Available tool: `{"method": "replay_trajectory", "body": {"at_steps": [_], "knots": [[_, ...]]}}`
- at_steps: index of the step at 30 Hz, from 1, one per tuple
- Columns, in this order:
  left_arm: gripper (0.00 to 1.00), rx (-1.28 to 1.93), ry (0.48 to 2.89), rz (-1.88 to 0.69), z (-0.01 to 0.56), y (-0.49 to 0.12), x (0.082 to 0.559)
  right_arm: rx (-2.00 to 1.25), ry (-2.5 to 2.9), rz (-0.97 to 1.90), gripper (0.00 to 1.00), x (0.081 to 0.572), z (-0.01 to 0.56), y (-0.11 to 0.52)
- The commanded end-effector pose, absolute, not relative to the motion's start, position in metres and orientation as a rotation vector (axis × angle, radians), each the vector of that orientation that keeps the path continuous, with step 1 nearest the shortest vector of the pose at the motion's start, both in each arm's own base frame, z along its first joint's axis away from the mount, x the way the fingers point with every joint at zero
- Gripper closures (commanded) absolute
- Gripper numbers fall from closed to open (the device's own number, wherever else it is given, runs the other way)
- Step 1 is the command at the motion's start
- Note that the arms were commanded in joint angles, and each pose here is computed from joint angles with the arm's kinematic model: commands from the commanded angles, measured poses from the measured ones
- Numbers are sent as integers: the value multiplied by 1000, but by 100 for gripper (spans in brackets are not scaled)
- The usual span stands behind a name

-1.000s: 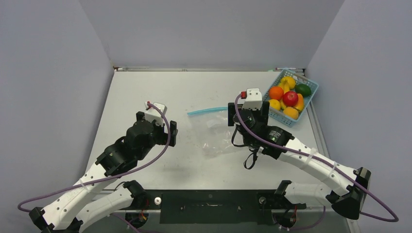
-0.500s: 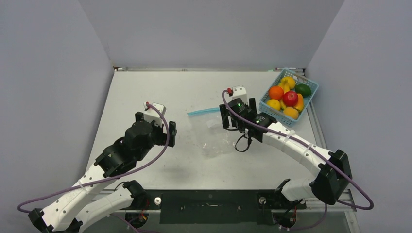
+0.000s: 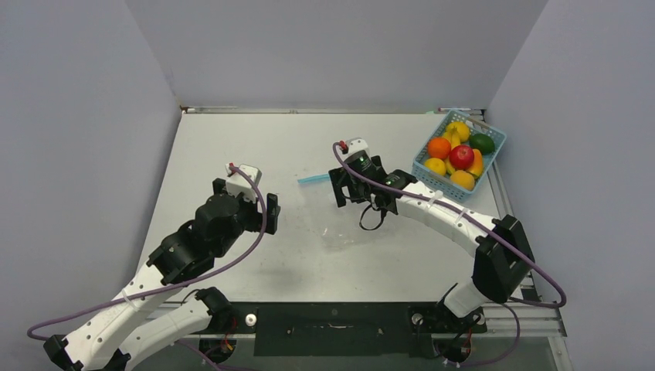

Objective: Place the food in the zip-top bag and seal the zipper
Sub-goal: Pick up the zipper food storage bag at the center of the board.

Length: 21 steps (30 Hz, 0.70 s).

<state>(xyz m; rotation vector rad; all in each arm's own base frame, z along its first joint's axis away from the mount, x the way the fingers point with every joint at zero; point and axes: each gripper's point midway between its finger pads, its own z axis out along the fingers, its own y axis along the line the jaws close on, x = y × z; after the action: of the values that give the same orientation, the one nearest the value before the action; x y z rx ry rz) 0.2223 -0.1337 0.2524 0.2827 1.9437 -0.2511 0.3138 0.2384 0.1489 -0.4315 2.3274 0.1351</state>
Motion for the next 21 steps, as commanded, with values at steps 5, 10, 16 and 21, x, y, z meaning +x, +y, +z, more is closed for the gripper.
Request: {"method": "replay_trajectory", "body": {"at_steps": [5,10,16,21], "knots": [[4,259,1892,-271,272,-132,224,-449,2297,203,10,335,153,265],[4,259,1895,-267,271,-131,224,-459,2321,203,10,340,139,270],[4,260,1895,-264,271,-131,224,-474,2353,199,10,342,122,273],[4,260,1897,-263,270,-131,224,-479,2377,195,10,344,109,273]]}}
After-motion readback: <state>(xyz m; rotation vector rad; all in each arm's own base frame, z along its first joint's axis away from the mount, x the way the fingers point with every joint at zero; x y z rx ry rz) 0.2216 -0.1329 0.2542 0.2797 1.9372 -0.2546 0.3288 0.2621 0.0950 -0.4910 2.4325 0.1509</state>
